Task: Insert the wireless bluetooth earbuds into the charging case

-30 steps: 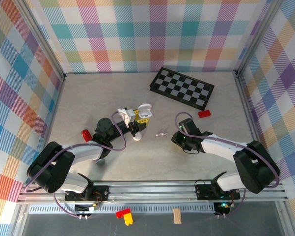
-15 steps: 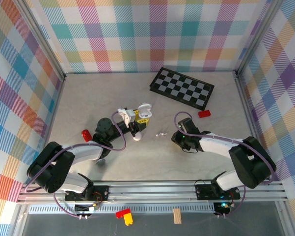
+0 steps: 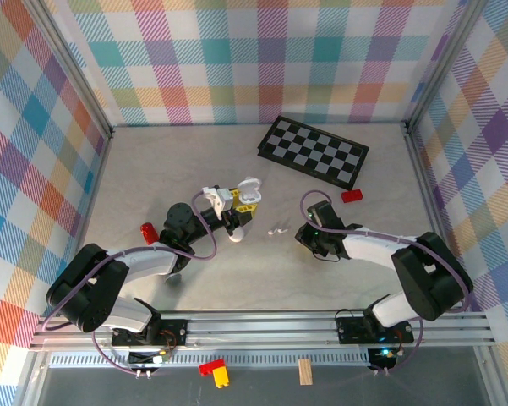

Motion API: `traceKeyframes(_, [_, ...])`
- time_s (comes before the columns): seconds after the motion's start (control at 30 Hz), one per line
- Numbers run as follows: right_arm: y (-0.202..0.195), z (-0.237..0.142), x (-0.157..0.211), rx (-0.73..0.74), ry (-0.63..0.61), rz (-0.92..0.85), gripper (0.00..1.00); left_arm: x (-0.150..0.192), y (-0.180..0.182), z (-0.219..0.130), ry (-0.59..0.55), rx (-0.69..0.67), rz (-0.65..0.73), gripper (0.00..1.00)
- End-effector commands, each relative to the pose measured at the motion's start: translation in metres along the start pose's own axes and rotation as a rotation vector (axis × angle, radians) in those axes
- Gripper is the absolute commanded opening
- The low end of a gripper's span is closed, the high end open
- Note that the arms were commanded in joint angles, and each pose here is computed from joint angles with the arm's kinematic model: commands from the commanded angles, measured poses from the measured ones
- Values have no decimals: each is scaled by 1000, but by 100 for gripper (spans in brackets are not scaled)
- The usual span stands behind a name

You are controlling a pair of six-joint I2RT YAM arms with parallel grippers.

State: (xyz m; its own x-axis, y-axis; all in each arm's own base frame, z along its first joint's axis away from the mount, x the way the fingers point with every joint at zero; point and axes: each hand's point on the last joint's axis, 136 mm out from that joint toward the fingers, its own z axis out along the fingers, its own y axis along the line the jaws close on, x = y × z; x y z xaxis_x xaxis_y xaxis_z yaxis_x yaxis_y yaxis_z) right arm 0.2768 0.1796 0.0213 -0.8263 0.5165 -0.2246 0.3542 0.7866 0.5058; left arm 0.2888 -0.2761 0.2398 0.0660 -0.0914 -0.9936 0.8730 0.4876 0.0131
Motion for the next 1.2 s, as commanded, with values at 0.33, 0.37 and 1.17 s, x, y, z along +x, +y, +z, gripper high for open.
traceKeyframes(0.33, [-3, 11, -4, 40, 8, -43, 18, -5, 2, 0, -29, 8, 16, 36])
traceKeyframes(0.37, [-4, 11, -4, 45, 9, -50, 17, -4, 2, 0, -27, 8, 15, 36])
traceKeyframes(1.17, [97, -126, -15, -260, -252, -749, 20, 18, -8, -3, 34, 61, -12, 36])
